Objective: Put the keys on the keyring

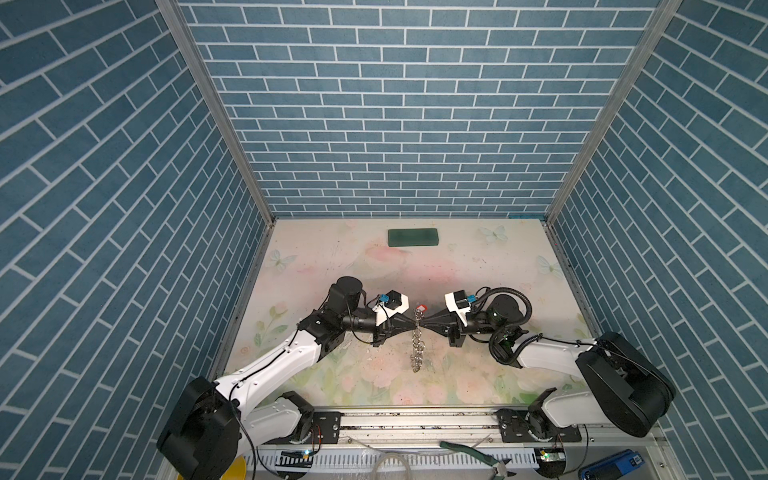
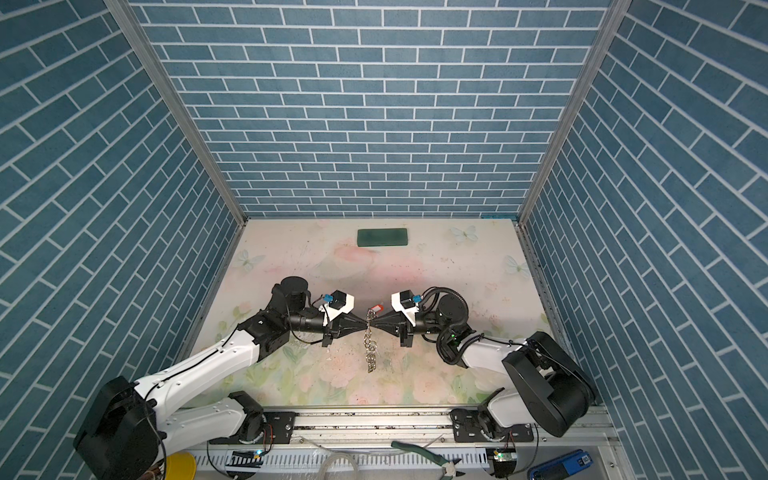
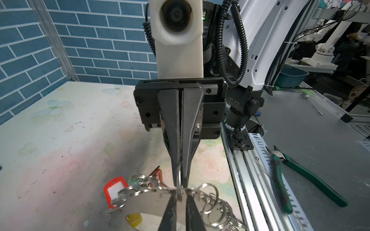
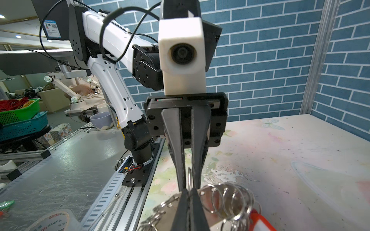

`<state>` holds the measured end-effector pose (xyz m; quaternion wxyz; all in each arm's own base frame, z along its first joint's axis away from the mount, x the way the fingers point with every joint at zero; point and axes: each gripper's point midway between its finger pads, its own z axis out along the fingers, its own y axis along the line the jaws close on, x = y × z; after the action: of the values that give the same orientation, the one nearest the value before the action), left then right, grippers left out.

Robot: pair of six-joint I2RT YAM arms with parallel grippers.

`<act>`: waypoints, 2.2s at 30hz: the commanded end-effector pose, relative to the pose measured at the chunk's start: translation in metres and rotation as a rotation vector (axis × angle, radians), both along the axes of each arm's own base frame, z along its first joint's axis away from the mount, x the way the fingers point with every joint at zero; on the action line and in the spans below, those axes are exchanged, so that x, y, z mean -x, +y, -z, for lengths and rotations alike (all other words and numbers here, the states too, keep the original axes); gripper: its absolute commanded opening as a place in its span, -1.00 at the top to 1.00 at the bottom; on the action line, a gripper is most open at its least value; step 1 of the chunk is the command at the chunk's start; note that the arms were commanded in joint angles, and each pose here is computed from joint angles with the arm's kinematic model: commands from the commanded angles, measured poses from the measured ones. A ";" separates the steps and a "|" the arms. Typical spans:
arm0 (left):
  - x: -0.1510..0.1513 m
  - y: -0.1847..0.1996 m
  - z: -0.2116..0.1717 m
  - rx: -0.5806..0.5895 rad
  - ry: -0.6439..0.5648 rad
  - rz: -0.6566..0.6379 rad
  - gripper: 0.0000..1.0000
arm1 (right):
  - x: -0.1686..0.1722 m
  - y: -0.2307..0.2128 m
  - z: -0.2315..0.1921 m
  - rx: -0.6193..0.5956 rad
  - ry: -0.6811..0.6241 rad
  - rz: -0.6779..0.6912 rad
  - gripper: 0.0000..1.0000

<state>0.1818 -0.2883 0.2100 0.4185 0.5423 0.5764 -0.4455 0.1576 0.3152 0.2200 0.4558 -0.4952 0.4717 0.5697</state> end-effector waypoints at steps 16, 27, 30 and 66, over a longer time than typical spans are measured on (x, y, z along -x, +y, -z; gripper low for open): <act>0.005 -0.001 -0.018 0.050 -0.020 0.036 0.81 | 0.009 0.004 -0.013 -0.053 -0.040 -0.042 1.00; 0.002 0.001 -0.014 0.026 -0.029 0.018 0.98 | 0.008 0.005 -0.003 -0.012 -0.031 -0.027 0.93; 0.000 0.001 -0.010 0.000 -0.029 0.005 0.98 | 0.006 0.004 0.003 0.039 -0.042 0.000 0.82; 0.007 -0.009 0.013 -0.168 -0.011 0.047 0.80 | 0.004 0.002 0.014 0.228 -0.053 0.028 1.00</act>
<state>0.1724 -0.2944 0.1826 0.3373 0.5854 0.6150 -0.4065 0.1495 0.3133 0.1883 0.3889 -0.5402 0.5494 0.5051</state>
